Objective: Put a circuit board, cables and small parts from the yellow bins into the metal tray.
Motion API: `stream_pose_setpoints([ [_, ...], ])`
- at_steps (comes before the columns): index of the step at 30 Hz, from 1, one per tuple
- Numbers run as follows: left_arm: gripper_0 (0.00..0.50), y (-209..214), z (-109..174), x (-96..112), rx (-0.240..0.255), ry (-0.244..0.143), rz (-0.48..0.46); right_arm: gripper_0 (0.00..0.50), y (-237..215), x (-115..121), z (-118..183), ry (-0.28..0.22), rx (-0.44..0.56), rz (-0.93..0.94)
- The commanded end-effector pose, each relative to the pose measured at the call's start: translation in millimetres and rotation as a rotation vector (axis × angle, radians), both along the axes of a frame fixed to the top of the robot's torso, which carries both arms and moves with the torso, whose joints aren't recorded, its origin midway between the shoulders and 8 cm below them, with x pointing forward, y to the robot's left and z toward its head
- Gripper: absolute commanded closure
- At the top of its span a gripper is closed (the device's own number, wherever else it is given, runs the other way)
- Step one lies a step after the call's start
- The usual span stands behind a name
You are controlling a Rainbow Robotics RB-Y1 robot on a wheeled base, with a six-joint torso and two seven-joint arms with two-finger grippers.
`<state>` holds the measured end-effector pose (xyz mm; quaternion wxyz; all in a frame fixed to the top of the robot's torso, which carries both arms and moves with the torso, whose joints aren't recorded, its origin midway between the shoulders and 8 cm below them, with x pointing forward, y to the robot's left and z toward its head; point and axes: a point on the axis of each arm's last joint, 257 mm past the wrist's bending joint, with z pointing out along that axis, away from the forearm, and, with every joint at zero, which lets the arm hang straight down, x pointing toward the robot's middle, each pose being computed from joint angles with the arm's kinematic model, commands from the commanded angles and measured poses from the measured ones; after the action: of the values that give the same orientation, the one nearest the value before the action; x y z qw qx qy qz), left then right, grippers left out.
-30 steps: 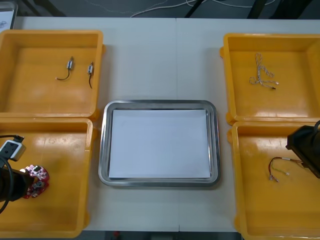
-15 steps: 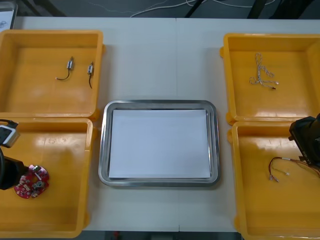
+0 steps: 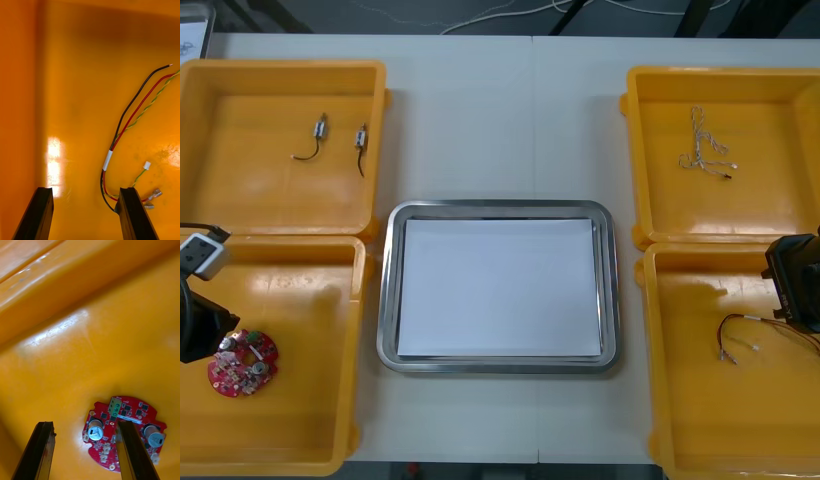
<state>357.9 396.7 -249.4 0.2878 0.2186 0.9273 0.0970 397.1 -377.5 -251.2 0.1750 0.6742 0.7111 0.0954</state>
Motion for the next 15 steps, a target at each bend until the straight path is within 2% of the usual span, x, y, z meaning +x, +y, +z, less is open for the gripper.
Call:
stream_pose_setpoints([
  [1, 0.025, -5, 16, 6, 0.168, -0.001, -0.216, 0.0, 1, 4, 2, -0.046, 0.065, -0.076],
  [7, 0.027, -6, 9, 4, 0.215, 0.023, -0.296, 0.0, 2, 7, -7, -0.09, 0.105, -0.117],
  [15, 0.035, -8, -20, 5, 0.197, 0.061, -0.322, 0.0, -5, 1, -22, -0.105, 0.104, -0.155],
])
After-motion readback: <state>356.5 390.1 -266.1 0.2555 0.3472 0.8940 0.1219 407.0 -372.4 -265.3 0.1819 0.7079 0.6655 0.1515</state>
